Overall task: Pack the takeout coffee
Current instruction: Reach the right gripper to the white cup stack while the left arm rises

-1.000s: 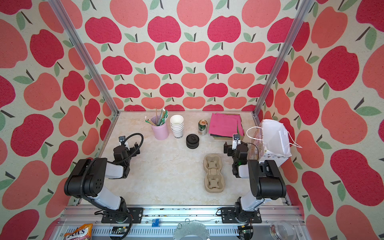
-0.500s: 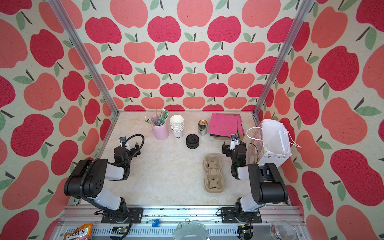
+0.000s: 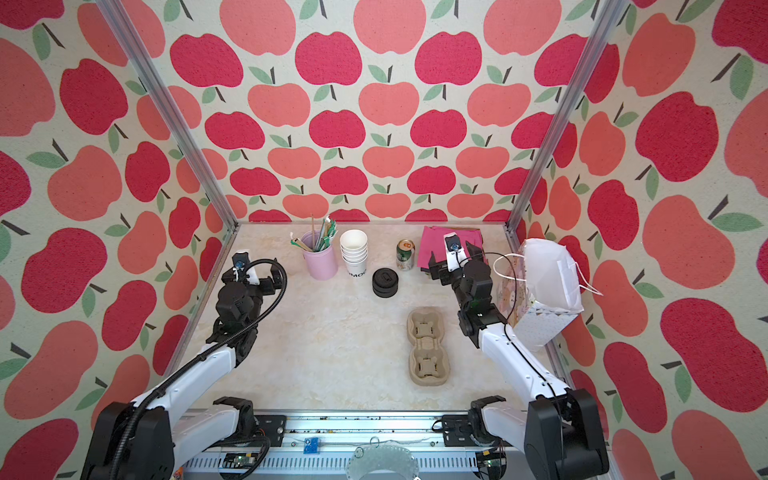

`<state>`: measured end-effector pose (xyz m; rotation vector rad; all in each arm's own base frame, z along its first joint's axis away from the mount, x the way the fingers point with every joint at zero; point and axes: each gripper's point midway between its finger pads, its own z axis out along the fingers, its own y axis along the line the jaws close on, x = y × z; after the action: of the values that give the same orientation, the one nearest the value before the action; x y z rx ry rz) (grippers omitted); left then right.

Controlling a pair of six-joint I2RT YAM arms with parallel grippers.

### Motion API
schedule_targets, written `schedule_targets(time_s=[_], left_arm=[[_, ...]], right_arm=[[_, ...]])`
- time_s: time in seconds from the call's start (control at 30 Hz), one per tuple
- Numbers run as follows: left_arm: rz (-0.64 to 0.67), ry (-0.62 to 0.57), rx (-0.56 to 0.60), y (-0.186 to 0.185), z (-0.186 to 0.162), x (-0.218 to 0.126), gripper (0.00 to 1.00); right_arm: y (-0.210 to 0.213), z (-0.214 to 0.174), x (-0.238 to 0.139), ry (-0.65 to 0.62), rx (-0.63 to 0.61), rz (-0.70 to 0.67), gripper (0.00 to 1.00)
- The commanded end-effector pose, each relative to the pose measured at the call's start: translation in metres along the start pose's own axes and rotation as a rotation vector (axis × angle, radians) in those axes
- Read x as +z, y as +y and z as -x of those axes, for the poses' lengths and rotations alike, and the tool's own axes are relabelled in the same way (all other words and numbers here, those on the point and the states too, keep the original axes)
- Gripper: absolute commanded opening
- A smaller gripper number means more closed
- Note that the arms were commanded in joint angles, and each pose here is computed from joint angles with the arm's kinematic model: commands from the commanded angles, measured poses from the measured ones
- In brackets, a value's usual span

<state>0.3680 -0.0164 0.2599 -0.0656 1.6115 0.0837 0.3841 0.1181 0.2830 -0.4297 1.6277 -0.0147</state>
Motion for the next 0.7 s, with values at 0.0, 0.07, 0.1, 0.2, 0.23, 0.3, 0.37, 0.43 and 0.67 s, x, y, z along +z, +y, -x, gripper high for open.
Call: schedule_targets(time_s=[0.0,0.07,0.1,0.2,0.23,0.3,0.37,0.43,0.67], left_arm=[[-0.161,0.192,-0.095,-0.027,-0.018,-0.014,0.99],[-0.252,0.21,-0.127,-0.042,-0.008,-0.022,0.99],[-0.288,0.219,-0.143,-0.049,-0.005,-0.025,0.99],[-0.368,0.236,-0.169,-0.064,0.003,-0.035,0.99],[-0.394,0.236,-0.169,-0.069,0.006,-0.038,0.99],[-0.448,0.238,-0.165,-0.08,0.01,-0.043,0.99],[-0.495,0.243,-0.162,-0.09,0.013,-0.047,0.99],[-0.535,0.251,-0.155,-0.099,0.013,-0.049,0.99],[-0.591,0.3,-0.172,-0.12,-0.002,-0.047,0.99]], right_arm=[[0.033,0.001,-0.008,0.113,0.048,0.174,0.99],[0.049,0.015,-0.009,0.116,0.059,0.251,0.99],[0.058,0.023,-0.008,0.121,0.052,0.291,0.99],[0.082,0.034,-0.003,0.195,0.069,0.383,0.98],[0.089,0.038,-0.001,0.226,0.085,0.409,0.97],[0.101,0.044,0.005,0.276,0.098,0.442,0.96],[0.11,0.051,0.012,0.323,0.116,0.457,0.92],[0.12,0.06,0.022,0.36,0.158,0.485,0.88],[0.155,0.081,0.056,0.49,0.249,0.563,0.77]])
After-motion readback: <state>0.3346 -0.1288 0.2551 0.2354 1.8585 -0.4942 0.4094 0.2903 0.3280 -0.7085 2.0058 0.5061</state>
